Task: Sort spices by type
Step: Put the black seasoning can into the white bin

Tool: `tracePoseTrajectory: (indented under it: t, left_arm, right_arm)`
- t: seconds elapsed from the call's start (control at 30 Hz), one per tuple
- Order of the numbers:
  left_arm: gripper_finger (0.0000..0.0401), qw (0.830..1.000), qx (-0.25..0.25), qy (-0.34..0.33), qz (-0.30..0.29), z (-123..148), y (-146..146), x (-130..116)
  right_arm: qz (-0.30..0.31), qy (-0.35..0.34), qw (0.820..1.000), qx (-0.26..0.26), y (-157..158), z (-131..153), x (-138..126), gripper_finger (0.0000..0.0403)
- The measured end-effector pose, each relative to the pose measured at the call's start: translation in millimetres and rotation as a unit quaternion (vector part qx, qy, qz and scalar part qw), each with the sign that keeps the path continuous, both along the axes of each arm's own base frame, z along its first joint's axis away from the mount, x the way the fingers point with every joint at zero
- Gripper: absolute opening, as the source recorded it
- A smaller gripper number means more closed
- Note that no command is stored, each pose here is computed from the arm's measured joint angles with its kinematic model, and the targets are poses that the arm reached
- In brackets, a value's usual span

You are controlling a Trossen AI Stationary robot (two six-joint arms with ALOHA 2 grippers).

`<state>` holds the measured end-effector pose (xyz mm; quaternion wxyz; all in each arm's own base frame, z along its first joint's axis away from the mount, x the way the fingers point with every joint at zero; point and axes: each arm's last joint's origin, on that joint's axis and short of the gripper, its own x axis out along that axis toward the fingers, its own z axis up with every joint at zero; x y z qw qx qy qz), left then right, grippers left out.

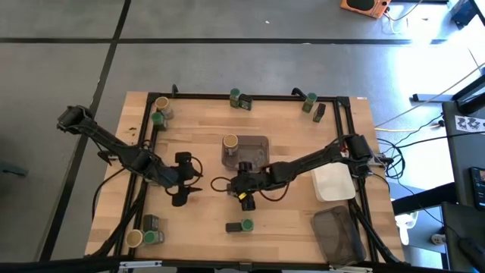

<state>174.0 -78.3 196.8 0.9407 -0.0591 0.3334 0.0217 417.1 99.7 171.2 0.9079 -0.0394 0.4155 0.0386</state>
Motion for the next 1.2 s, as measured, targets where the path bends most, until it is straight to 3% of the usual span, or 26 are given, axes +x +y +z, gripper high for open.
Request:
tracePoseTrajectory:
  t: [0.3,0.47,0.7,0.93,1.2]
  left_arm:
    - [0.0247,1.000,0.002,0.001,0.001,-0.2,0.2,-0.1]
    - [0.0247,1.000,0.001,0.003,0.003,-0.6,0.3,-0.4]
    - [0.0247,1.000,0.002,0.003,0.003,-0.6,0.4,-0.4]
    - [0.0247,1.000,0.004,0.003,0.001,-0.6,0.4,-0.4]
    - [0.0247,1.000,0.006,0.006,0.001,-1.1,0.5,-0.7]
  right_arm:
    - [0.003,-0.006,1.000,-0.001,0.7,-3.8,2.7,0.0124]
    - [0.007,-0.001,1.000,-0.006,5.8,13.5,-7.7,0.0123]
    - [-0.018,0.004,1.000,0.002,20.6,68.1,-46.2,0.0123]
    - [-0.136,0.018,0.990,-0.039,12.3,114.5,-100.4,0.0123]
    - [-0.293,0.033,0.952,-0.076,-4.8,119.9,-170.3,0.0123]
